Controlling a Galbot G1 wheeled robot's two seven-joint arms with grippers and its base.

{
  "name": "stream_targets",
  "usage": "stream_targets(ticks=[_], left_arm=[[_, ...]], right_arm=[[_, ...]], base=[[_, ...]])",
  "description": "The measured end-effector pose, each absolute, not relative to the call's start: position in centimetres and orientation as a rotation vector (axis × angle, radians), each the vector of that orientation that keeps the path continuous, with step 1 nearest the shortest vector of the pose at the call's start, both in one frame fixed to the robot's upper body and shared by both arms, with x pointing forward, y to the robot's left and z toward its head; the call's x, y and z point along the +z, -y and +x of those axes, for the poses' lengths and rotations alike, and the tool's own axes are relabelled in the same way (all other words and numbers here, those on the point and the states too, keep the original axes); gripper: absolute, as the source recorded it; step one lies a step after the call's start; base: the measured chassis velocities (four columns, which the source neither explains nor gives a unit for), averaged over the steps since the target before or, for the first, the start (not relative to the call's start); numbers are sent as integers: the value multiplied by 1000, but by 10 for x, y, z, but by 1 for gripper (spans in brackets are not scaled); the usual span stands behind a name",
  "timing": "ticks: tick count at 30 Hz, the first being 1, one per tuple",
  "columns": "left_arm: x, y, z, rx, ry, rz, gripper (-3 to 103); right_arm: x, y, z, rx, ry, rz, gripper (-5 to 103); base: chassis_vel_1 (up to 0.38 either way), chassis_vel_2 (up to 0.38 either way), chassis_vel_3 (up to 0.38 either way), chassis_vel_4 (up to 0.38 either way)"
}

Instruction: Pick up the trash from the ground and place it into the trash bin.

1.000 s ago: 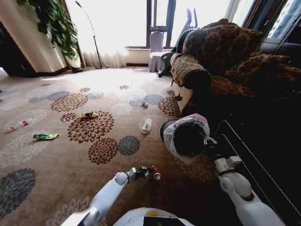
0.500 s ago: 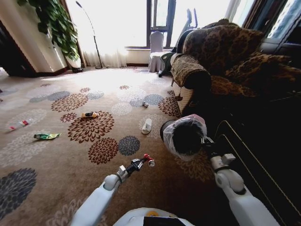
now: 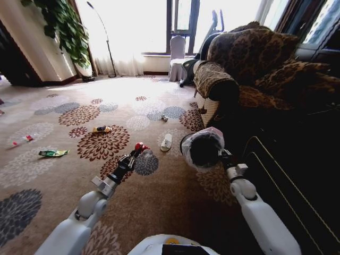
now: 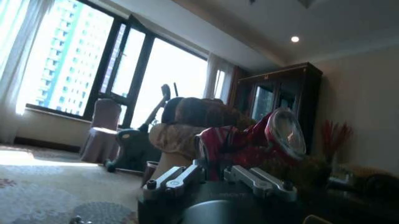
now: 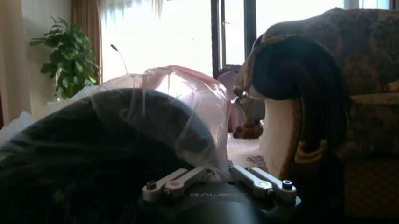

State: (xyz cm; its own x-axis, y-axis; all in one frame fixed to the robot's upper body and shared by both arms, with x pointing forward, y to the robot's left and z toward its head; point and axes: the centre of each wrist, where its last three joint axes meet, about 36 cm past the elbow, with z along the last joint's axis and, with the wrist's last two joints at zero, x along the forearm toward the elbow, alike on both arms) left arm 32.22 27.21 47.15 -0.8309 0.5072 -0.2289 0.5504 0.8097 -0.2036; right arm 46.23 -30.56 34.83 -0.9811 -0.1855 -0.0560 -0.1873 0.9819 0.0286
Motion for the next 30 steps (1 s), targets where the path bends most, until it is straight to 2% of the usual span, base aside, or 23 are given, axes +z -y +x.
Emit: stream_targets(ticks=[1,3,4,5,6,7,8,10,11,13,15,18,24,30], left_arm=[[489,-252,312,-534,-2810,920,10],[494,-244,309,-558,-2805,960,10],[492,-242,311,-464,-2806,981,10],[484,-246,320,-296,-2804,976,10],[484,-246,320,-296,-2804,976,10],[479,-249,324,-219,-2799,975,10],[470,-260,336,4,-2773,987,10],[466,-270,347,156,-2747,1005,10],[466,-270,347,156,-2747,1005,10],[467,-287,369,373,-2681,1040,10],[470,-292,376,433,-2651,1048,10],[492,-310,413,727,-2475,1109,10],[507,-314,460,1025,-2218,1260,10],[501,-301,496,1109,-2135,1332,10]], right_arm=[[343,295,467,43,-3074,-321,0],[342,289,468,41,-3073,-342,0],[340,282,468,36,-3074,-372,0],[339,277,467,30,-3073,-400,0],[339,277,467,30,-3073,-400,0],[339,274,466,26,-3073,-414,0],[339,268,463,12,-3073,-451,0],[339,263,461,0,-3072,-482,0],[339,263,461,0,-3072,-482,0],[341,256,458,-16,-3063,-522,0],[341,255,457,-20,-3061,-530,0],[340,247,453,-61,-3051,-575,0],[336,232,446,-63,-3042,-617,0],[337,221,444,-45,-3029,-646,0]], base=[[0,0,0,0],[0,0,0,0],[0,0,0,0],[0,0,0,0],[0,0,0,0],[0,0,0,0],[0,0,0,0],[0,0,0,0],[0,0,0,0],[0,0,0,0],[0,0,0,0],[0,0,0,0],[0,0,0,0],[0,0,0,0]])
